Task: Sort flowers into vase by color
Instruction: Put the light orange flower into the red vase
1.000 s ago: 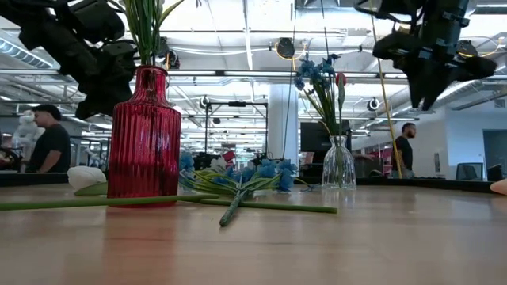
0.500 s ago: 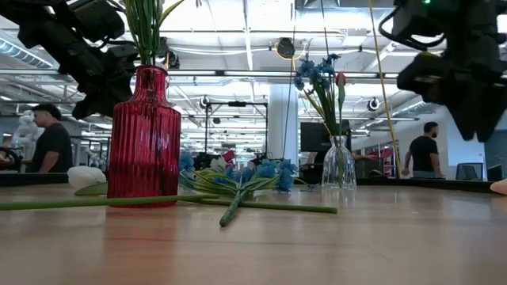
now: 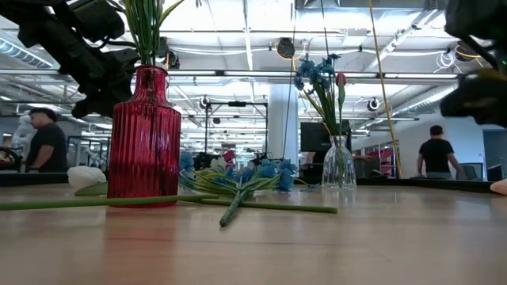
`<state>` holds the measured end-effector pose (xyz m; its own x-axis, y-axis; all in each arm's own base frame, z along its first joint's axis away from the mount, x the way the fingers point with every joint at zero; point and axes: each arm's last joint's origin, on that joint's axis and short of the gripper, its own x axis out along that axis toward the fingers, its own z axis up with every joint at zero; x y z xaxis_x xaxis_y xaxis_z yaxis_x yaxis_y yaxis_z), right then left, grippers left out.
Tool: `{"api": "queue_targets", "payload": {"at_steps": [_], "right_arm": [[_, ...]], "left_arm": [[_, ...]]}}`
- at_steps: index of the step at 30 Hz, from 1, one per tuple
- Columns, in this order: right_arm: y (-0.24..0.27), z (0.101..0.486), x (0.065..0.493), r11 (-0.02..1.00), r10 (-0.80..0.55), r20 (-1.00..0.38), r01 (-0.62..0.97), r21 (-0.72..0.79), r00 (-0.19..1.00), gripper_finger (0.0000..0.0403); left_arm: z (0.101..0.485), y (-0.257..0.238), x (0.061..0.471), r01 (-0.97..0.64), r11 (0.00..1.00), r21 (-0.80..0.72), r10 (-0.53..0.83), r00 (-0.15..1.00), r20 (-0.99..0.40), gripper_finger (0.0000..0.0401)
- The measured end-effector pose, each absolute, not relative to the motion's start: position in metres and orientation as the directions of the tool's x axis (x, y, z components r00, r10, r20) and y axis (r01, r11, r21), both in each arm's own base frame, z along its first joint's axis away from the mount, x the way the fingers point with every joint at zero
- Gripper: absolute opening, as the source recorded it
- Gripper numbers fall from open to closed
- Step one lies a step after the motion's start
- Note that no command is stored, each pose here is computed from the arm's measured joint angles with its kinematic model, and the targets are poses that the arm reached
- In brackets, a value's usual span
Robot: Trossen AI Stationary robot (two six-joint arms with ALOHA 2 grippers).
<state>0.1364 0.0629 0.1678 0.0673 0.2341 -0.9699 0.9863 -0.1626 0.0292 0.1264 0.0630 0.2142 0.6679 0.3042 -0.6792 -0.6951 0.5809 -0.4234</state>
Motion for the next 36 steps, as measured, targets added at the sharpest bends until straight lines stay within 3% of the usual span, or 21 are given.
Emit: {"api": "queue_targets", "payload": {"at_steps": [7,14,25,31,36], "right_arm": [[0.077,0.140,0.127,-0.224,0.248,-0.967,0.975,0.002,0.059,0.0078],[0.082,0.129,0.128,-0.199,0.263,-0.965,0.978,-0.065,-0.011,0.0078],[0.084,0.132,0.130,-0.159,0.280,-0.960,0.985,-0.068,-0.021,0.0077],[0.081,0.131,0.119,-0.126,0.253,-0.959,0.978,-0.164,-0.129,0.0077],[0.082,0.126,0.122,-0.091,0.212,-0.976,0.994,-0.063,-0.042,0.0067]], "left_arm": [[0.214,0.063,0.126,-0.700,0.579,-0.418,0.312,0.664,-0.679,0.0120],[0.214,0.063,0.126,-0.700,0.579,-0.418,0.313,0.665,-0.679,0.0120],[0.214,0.063,0.126,-0.699,0.579,-0.419,0.313,0.665,-0.678,0.0120],[0.214,0.063,0.126,-0.699,0.579,-0.419,0.313,0.665,-0.678,0.0120],[0.214,0.063,0.126,-0.699,0.579,-0.419,0.313,0.665,-0.678,0.0120]]}}
